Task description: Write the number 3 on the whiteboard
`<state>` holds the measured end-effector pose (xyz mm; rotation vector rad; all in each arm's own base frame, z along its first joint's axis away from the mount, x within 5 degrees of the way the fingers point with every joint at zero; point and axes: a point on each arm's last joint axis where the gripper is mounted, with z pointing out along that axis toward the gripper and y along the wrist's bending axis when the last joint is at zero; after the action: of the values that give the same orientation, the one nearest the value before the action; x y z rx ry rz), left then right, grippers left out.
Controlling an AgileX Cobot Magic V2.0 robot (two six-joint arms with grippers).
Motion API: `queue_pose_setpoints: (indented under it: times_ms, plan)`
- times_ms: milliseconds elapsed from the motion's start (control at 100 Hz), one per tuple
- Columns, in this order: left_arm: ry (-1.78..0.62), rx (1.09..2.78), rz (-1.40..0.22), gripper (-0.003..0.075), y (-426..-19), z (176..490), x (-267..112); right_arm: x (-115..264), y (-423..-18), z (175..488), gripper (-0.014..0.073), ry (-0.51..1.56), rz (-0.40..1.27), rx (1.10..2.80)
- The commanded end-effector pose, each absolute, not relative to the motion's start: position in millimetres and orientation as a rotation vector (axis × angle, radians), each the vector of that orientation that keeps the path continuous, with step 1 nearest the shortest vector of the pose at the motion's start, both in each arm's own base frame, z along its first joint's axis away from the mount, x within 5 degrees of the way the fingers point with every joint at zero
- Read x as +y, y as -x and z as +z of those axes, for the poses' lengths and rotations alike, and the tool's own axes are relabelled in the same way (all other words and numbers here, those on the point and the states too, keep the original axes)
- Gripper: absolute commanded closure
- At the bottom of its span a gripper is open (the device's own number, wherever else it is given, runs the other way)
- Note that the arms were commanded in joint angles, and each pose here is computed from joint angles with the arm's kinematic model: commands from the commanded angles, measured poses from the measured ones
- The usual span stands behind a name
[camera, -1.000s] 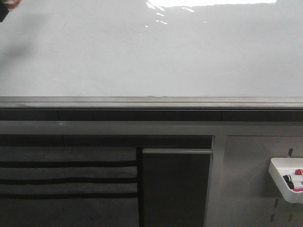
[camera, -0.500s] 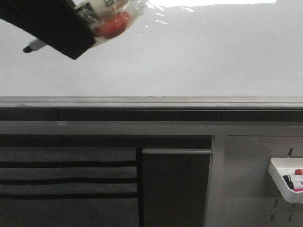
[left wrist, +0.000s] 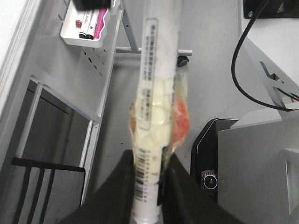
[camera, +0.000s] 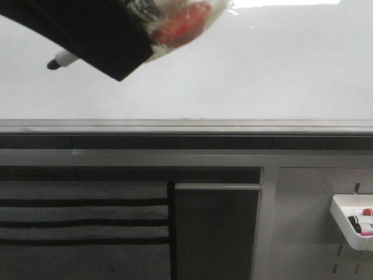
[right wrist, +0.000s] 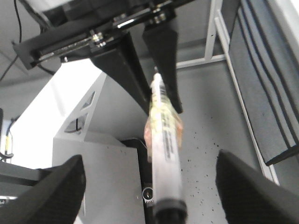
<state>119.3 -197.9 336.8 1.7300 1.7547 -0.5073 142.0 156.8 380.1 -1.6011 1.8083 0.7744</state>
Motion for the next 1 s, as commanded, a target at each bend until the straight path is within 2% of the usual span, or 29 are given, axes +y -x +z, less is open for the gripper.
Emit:
queue_pose_setpoints:
  times_ms: [0, 90, 260, 490, 840, 990]
  plan:
    - [-1.659, 1.681, -0.547, 0.0738, -116.1, 357.0, -199.0, 170.3, -144.1, 390.6, 0.0077, 1.581, 0.764, 1.719]
    - [-1.659, 1.681, -0.547, 0.0738, -116.1, 357.0, -199.0, 178.8, -145.2, 387.8, 0.0089, 1.588, 0.764, 1.704]
    - [-1.659, 1.681, -0.547, 0.0738, -116.1, 357.0, -199.0, 181.6, -147.9, 384.6, 0.0190, 1.595, 0.757, 1.712]
    - [-1.657, 1.680, -0.547, 0.0738, -116.3, 357.1, -199.1, 181.5, -147.6, 384.4, 0.0219, 1.599, 0.759, 1.713]
    - [-1.654, 1.678, -0.546, 0.0738, -116.5, 357.3, -199.2, 180.5, -146.0, 383.0, 0.0491, 1.626, 0.760, 1.721]
    - [-1.654, 1.678, -0.546, 0.0738, -116.5, 357.3, -199.2, 179.5, -146.7, 381.8, 0.0574, 1.639, 0.736, 1.724]
